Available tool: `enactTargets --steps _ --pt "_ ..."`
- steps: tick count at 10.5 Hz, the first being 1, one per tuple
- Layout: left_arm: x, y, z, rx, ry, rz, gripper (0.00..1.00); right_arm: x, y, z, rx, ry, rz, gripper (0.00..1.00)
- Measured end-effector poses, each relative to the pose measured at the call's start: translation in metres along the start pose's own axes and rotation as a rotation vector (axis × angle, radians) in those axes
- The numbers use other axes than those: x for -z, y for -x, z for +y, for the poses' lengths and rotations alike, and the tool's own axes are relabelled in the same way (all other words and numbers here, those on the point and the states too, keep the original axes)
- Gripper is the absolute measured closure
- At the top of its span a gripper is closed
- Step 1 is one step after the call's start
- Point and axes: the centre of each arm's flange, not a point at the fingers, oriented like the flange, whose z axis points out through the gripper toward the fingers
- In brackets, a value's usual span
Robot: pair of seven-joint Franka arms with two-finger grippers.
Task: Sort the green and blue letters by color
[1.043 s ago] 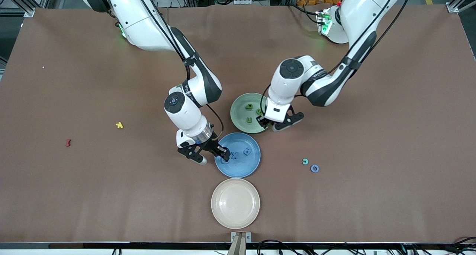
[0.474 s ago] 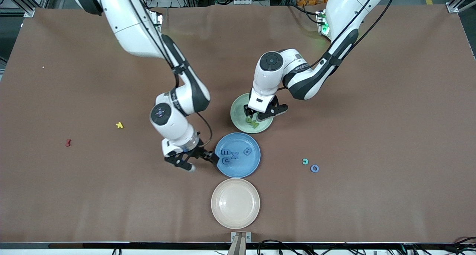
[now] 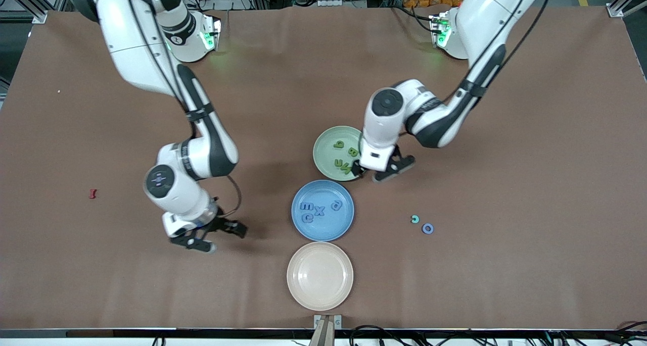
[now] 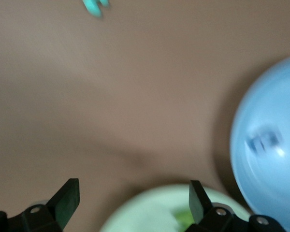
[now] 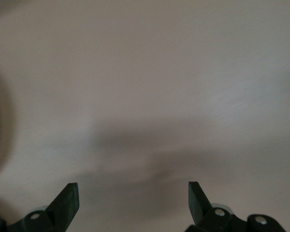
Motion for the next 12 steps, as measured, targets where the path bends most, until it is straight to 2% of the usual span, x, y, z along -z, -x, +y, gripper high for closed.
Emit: enactTargets --steps 3,6,8,10,12 --pt "0.004 -0.082 -0.043 -0.001 -0.035 0.030 0.00 0.015 -0.042 0.093 0.060 0.102 -0.026 0.00" --pt "0.015 -0.126 -0.078 -0.043 -0.073 0.032 0.00 0.042 -0.068 0.161 0.076 0.126 -0.041 0.00" --pt "0.022 -0.135 -0.097 -0.084 -0.095 -0.001 0.00 0.062 -0.080 0.192 0.082 0.135 -0.029 0.00" --pt "0.038 -0.123 -0.115 -0.148 -0.085 -0.076 0.00 0.090 -0.090 0.219 0.092 0.142 -0.013 0.00" --pt "0.061 -0.110 -0.139 -0.186 -0.085 -0.095 0.00 0.139 -0.093 0.241 0.129 0.140 -0.055 0.00"
